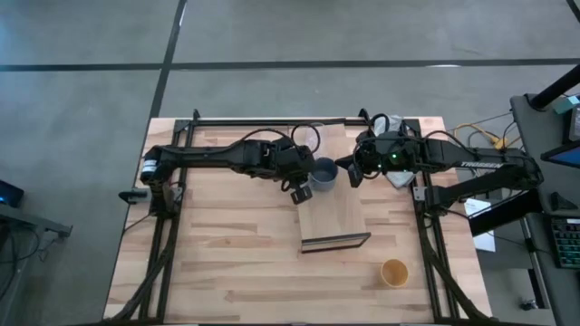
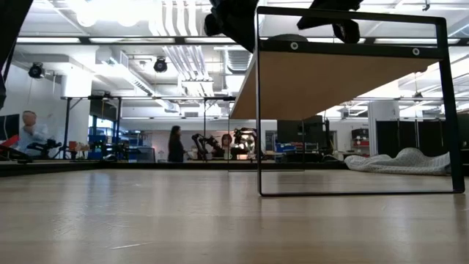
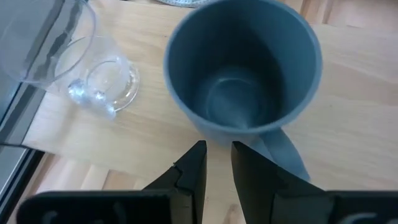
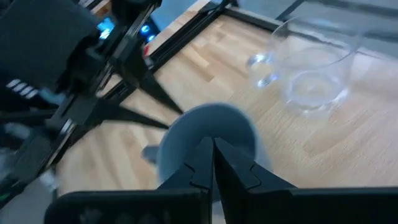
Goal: Stack small to large cups/mugs on shelf
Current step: Put the blue mug on the shelf, then put the yellow cup on the shelf
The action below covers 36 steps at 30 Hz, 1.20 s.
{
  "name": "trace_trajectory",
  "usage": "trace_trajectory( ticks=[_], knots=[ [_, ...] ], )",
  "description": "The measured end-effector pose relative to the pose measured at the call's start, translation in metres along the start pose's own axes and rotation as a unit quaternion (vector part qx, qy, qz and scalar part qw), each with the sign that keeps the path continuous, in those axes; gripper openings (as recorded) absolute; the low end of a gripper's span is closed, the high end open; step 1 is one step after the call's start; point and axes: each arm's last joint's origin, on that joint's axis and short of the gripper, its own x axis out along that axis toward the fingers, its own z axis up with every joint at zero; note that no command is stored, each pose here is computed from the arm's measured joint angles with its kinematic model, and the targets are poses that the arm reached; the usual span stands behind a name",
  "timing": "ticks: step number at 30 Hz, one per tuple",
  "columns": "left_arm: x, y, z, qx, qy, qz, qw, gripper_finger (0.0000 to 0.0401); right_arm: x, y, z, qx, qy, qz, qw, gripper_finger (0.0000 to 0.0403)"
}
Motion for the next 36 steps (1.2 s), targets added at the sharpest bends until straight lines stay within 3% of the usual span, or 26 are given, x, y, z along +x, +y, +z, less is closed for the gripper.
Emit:
trace_trajectory(
  ticks=[10, 20, 27, 36],
  knots=[
    [-0.061, 0.008, -0.003, -0.003, -0.040, -0.020, 0.999, 0.0061, -0.041, 0.010, -0.030, -0.001, 0.146, 0.097, 0.985, 0.0009],
    [-0.103, 0.024, -0.005, -0.021, -0.093, -0.003, 0.995, 0.0061, -0.089, 0.048, -0.074, -0.040, 0.296, 0.205, 0.932, 0.0009],
    [-0.113, 0.028, -0.006, -0.024, -0.103, -0.005, 0.994, 0.0061, -0.079, 0.059, -0.092, 0.009, 0.343, 0.150, 0.927, 0.0009],
    [-0.115, 0.029, -0.006, -0.025, -0.106, -0.004, 0.994, 0.0061, -0.053, 0.069, -0.109, 0.015, 0.412, 0.117, 0.904, 0.0009]
  ],
)
